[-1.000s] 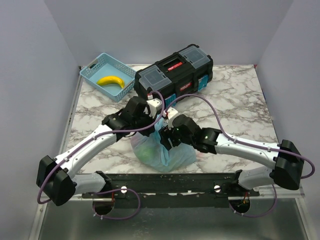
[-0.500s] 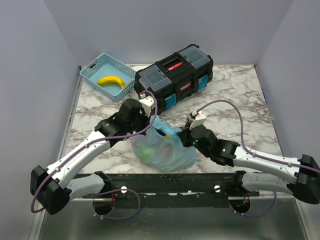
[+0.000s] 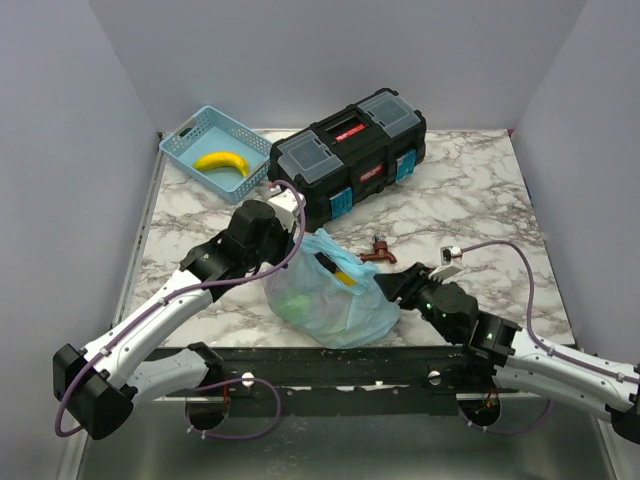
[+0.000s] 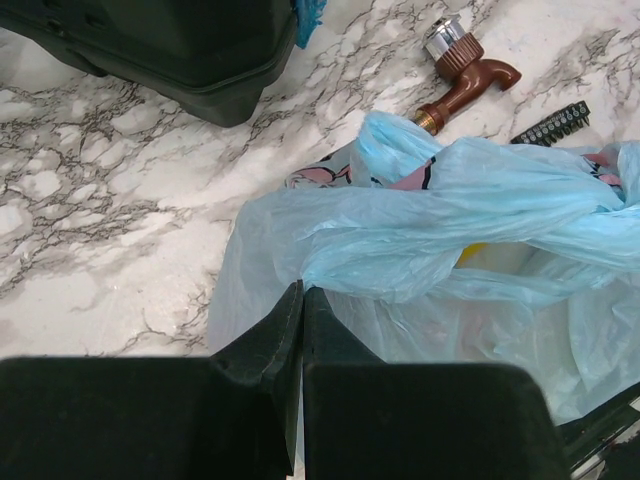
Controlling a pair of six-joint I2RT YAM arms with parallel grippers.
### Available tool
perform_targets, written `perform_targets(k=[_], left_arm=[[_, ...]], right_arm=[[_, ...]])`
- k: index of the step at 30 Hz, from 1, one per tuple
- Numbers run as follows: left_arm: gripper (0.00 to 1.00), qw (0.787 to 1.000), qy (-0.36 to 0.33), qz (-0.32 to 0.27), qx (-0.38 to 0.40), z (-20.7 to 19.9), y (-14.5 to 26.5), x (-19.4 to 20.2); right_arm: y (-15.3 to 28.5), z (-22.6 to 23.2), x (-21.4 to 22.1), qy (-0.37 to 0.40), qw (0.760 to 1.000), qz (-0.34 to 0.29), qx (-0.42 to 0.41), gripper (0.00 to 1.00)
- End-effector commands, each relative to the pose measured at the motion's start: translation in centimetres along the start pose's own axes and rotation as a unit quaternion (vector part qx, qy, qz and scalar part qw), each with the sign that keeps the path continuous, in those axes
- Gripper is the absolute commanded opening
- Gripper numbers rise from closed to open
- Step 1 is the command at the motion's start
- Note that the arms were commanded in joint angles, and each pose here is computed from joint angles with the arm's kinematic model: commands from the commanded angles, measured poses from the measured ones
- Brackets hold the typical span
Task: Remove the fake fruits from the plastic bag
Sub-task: Untie the plastic bag at the center of the board.
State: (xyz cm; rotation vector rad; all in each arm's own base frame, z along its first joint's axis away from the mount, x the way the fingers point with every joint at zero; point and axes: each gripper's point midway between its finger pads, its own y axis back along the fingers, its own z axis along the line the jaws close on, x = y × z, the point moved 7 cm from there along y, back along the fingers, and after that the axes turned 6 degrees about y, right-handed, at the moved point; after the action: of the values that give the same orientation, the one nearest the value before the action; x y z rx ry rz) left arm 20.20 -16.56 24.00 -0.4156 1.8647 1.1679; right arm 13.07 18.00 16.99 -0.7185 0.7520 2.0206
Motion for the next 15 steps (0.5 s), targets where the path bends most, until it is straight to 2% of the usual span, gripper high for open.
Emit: perform_targets(k=[1,4,6,8,9,11,15], left_arm=[[0.00,1.000,0.001,-0.010,0.000,0.1,-0.1,-0.3],[0.00,1.000,0.003,-0.009,0.009,-0.2,0.0,-0.4],[0.00,1.000,0.002,-0.012,0.009,-0.1,0.0,-0.2],[0.00,1.000,0.003,-0.011,0.009,-0.1,-0.1,-0.2],[0.00,1.000,0.004,-0.009,0.009,-0.1,-0.1,-0.3],[0.00,1.000,0.006,-0.001,0.029,-0.6,-0.1,-0.3],[0.00,1.000,0.005,-0.005,0.027,-0.5,-0.2,-0.1]], right_arm=[[1.1,1.6,-2.7,0.056,0.998,-0.007,0.005,0.58],[1.4,2.7,-4.1,0.145,0.989,0.016,0.012,0.70],[1.3,4.3,-4.7,0.208,0.977,0.044,-0.009,0.84],[1.2,7.1,-4.5,0.282,0.949,0.110,-0.090,0.94],[1.0,8.2,-4.3,0.313,0.931,0.140,-0.122,0.94],[-0.1,9.5,-3.8,0.349,0.910,0.185,-0.129,0.94],[-2.7,10.2,-4.2,0.407,0.893,0.193,-0.013,0.92]])
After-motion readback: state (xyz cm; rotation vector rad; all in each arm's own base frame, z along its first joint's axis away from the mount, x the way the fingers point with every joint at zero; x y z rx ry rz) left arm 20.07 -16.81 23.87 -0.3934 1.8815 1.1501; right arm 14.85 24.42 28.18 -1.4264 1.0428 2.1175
